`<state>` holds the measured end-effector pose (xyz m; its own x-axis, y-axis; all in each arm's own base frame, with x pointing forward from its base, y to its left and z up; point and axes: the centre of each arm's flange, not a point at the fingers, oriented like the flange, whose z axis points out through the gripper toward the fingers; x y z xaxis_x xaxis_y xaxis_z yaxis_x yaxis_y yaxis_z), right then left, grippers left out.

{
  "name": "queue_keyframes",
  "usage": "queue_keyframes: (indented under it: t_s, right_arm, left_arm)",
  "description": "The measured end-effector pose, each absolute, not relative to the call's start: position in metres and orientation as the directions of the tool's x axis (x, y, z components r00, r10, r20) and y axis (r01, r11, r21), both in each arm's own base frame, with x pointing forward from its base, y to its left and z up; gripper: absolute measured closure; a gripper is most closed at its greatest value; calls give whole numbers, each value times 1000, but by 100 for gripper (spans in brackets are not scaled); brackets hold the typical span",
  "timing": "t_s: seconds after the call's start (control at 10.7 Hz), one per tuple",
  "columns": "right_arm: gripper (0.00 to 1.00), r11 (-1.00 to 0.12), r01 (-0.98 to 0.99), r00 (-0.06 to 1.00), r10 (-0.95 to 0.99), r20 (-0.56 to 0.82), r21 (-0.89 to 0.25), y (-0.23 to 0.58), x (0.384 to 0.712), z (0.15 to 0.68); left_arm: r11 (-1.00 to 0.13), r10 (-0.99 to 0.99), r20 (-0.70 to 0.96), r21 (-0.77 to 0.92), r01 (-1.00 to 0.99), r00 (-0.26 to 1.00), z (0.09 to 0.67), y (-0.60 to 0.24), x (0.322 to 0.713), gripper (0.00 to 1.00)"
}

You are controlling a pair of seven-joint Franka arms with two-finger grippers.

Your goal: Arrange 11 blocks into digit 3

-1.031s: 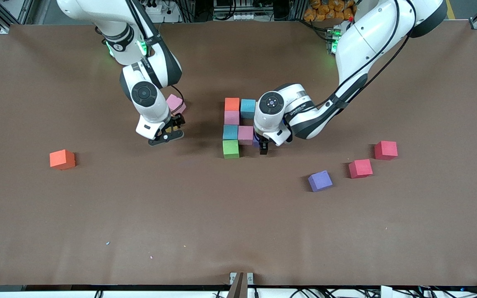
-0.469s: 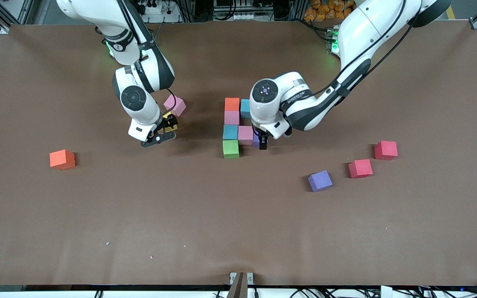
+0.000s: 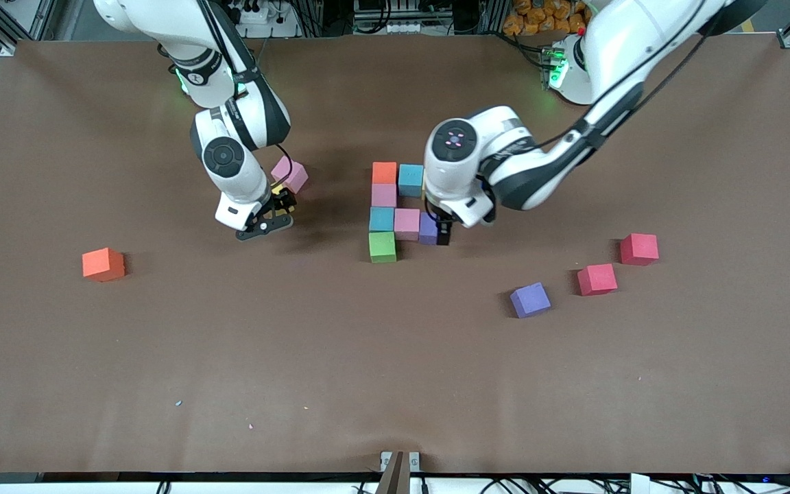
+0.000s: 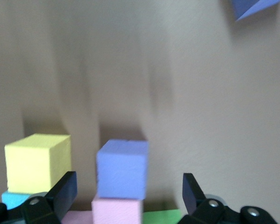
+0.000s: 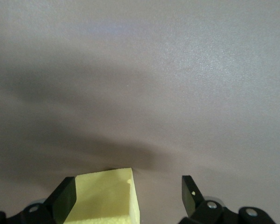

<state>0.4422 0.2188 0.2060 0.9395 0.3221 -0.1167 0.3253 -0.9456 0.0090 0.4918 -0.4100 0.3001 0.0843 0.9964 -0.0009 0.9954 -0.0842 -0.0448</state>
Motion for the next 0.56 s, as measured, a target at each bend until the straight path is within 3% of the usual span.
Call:
queue_keyframes:
  t_s: [0.37, 0.56]
  right_arm:
    - [0, -950, 312, 944, 312, -103, -20, 230, 442, 210]
    - [0, -914, 405, 906, 405, -121, -31, 231, 437, 207]
  left_arm:
    - [-49, 998, -32, 1, 999, 49, 324, -324, 570, 0]
    - [-3, 1000, -26, 12, 1000, 3, 323, -290, 596, 0]
